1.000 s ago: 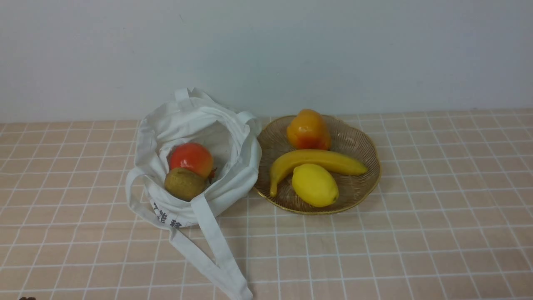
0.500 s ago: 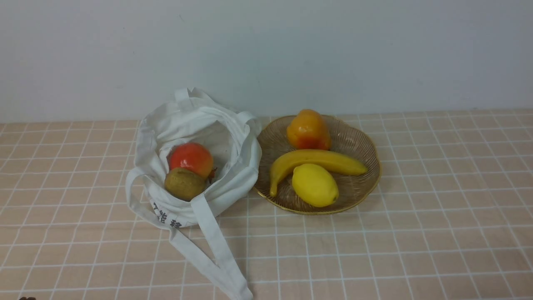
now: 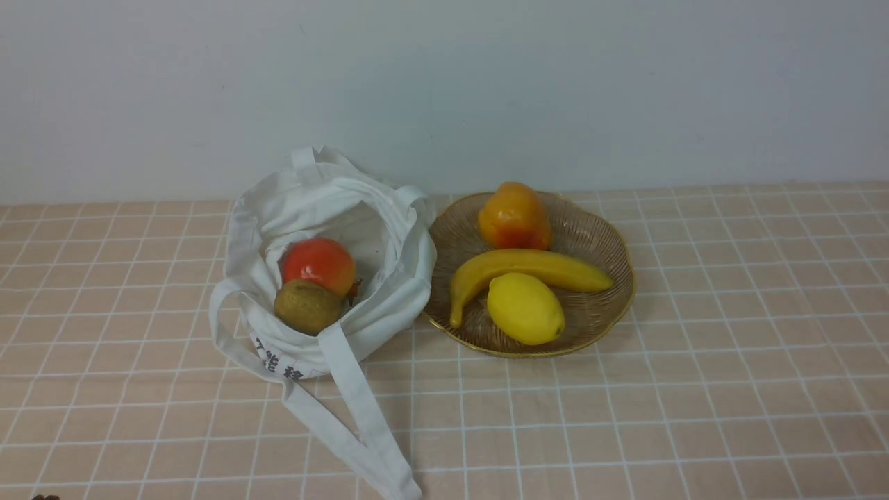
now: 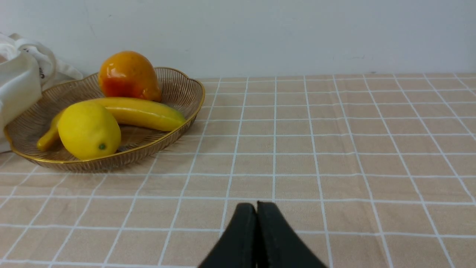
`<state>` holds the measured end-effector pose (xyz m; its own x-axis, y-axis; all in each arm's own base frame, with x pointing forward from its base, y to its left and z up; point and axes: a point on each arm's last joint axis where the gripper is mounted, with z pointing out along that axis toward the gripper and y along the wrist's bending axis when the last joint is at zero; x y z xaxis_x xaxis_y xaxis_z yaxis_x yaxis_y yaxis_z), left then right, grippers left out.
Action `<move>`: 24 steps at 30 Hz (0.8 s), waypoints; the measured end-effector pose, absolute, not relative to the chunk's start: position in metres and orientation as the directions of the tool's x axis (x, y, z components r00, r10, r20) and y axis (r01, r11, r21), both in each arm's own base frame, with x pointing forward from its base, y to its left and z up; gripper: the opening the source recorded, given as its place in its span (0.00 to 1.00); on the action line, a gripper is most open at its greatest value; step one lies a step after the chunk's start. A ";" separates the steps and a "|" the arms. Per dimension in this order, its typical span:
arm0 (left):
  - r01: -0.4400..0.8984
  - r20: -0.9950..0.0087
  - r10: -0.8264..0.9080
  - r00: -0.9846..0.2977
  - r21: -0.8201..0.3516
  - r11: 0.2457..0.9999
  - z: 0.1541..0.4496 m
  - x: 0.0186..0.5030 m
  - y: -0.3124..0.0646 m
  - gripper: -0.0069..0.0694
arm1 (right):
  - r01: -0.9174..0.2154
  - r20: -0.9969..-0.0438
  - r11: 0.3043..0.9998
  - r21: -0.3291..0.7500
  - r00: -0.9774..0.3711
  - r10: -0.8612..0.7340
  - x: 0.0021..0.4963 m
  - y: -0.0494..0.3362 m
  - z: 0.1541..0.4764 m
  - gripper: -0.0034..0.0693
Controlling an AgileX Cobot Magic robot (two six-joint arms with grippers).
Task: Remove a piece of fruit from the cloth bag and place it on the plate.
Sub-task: Use the left arm to grab a kiwi from the bag
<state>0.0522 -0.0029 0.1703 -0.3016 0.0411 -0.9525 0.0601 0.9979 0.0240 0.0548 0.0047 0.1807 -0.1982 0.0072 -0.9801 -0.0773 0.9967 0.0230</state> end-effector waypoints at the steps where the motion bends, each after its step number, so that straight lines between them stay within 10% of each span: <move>1: 0.060 -0.953 0.041 -0.302 0.024 0.998 0.170 0.052 -0.003 0.08 | -0.077 -0.980 0.997 0.023 -0.198 0.007 0.055 0.005 0.181 0.03; 9: 0.061 -0.953 0.033 -0.302 0.015 0.998 0.170 0.052 -0.003 0.08 | -0.077 -0.980 0.997 0.023 -0.198 0.007 0.055 0.005 0.181 0.03; 13: 0.049 -0.933 -0.179 -0.314 -0.204 0.978 0.171 0.052 -0.008 0.08 | -0.077 -0.980 0.997 0.023 -0.198 0.007 0.055 0.005 0.181 0.03; 18: 0.006 -0.627 -0.698 -0.346 -0.745 0.667 0.177 0.051 -0.022 0.08 | -0.077 -0.980 0.997 0.023 -0.198 0.007 0.055 0.005 0.181 0.03; 24: 0.017 -0.460 -0.828 -0.320 -0.877 0.481 0.185 0.052 -0.025 0.08 | -0.077 -0.980 0.997 0.023 -0.198 0.007 0.055 0.005 0.181 0.03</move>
